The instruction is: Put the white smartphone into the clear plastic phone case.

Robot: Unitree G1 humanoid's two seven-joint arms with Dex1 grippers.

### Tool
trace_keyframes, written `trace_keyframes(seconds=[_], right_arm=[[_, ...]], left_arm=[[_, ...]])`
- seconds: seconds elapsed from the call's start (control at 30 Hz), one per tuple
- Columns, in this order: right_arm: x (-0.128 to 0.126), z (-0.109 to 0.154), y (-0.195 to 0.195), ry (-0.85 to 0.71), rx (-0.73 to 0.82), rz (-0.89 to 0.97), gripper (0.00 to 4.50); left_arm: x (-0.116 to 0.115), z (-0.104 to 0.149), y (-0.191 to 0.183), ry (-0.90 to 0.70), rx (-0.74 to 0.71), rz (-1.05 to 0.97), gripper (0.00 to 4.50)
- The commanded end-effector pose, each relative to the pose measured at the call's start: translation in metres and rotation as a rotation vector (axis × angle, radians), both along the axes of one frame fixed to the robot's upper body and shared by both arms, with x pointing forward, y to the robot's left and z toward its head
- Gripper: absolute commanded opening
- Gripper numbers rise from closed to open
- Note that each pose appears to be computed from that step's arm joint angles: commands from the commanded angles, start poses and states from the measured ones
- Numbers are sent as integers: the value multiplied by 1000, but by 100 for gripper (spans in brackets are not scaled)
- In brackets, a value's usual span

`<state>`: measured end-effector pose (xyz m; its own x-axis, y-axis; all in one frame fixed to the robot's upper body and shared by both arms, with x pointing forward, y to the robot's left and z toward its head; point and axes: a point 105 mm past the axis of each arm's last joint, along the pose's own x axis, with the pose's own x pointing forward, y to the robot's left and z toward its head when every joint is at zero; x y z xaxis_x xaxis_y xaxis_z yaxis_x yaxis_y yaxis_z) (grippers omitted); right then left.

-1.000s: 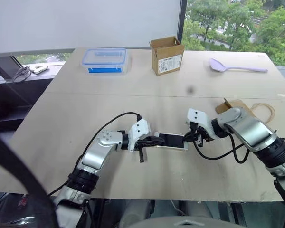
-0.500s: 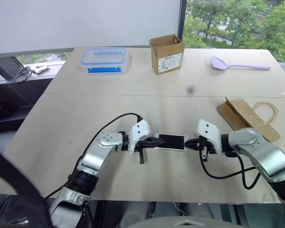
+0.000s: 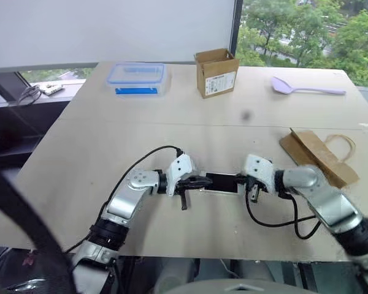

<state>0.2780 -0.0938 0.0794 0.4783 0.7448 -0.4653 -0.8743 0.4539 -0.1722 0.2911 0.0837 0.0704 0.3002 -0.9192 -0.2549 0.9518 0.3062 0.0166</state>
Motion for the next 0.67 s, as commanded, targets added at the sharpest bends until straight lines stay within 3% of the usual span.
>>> trace_keyframes(seconds=[0.03, 0.13, 0.27, 0.33, 0.37, 0.53, 0.67], right_arm=[[0, 56, -23, -201, 203, -111, 29], [-13, 62, -41, -205, 247, -168, 139], [-35, 47, -73, -140, 173, -256, 364], [-48, 42, -88, -123, 147, -283, 446], [-54, 42, -95, -123, 143, -302, 450], [-76, 43, -117, -132, 104, -351, 450], [-84, 41, -127, -129, 97, -408, 450]], left_arm=[[18, 46, 13, -88, -191, 174, 26], [10, 55, 20, -56, -240, 193, 128], [-12, 58, 34, 5, -253, 191, 347], [-22, 53, 44, 27, -212, 197, 428], [-28, 50, 50, 40, -191, 202, 446], [-55, 33, 68, 76, -86, 201, 446], [-60, 30, 75, 91, -66, 243, 446]])
